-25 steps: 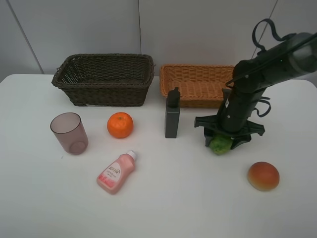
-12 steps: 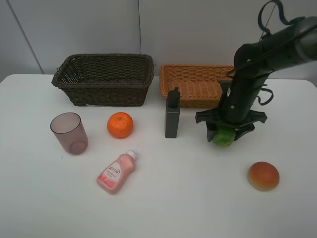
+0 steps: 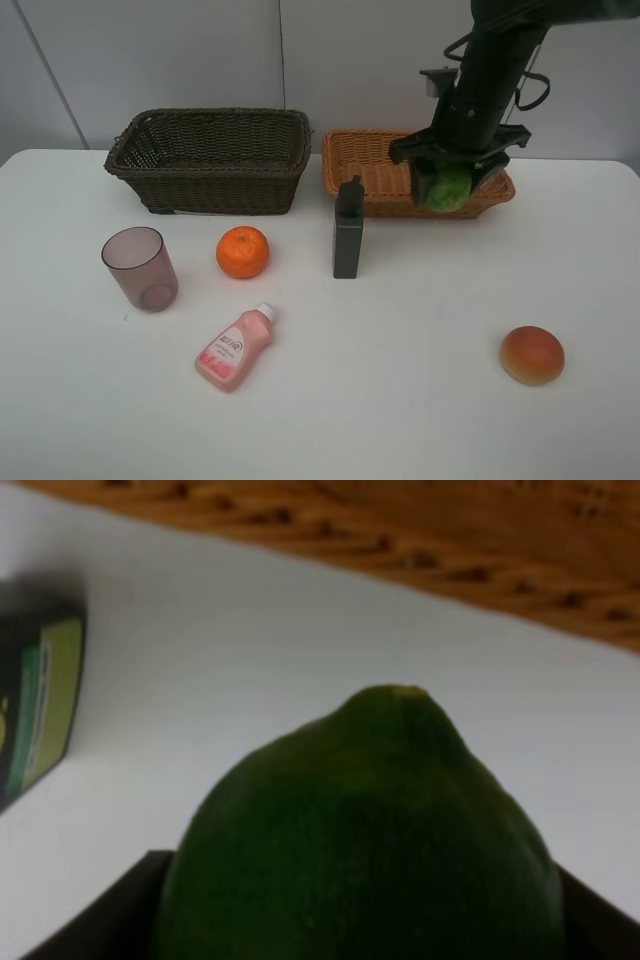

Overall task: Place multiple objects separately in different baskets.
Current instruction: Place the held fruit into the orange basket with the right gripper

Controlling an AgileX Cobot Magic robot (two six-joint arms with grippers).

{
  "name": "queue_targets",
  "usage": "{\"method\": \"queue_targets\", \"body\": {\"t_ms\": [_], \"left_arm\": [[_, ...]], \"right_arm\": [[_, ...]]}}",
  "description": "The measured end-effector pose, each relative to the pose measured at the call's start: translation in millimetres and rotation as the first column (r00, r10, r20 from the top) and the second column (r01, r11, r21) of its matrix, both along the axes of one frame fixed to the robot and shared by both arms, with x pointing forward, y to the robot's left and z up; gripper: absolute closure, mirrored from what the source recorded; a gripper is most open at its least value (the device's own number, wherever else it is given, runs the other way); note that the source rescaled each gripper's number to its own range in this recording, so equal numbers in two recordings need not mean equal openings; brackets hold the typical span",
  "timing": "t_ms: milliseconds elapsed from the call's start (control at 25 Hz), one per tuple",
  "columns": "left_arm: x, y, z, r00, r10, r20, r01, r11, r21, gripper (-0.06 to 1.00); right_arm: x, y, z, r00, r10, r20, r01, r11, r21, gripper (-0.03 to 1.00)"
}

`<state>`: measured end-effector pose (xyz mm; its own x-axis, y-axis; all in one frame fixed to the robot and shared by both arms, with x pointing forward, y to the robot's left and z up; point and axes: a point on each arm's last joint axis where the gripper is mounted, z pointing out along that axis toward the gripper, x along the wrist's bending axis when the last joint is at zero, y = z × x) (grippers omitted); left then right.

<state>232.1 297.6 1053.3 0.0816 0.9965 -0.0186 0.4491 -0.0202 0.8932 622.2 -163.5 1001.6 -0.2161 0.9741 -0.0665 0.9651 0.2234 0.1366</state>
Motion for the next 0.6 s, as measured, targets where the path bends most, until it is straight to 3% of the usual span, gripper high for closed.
{"method": "queue_targets", "body": {"t_ms": [400,600], "left_arm": [[0,0,0,1.000,0.000,0.000,0.000,1.000,0.000,-0.06],[0,0,0,1.000,0.000,0.000,0.000,1.000,0.000,-0.06]], "right_arm": [[70,-1,10,0.985,-0.028,0.168,0.030,0.999,-0.010,0.51],[92,-7,-10,0.973,-0.041,0.226,0.040,0.999,0.008,0.51]]}}
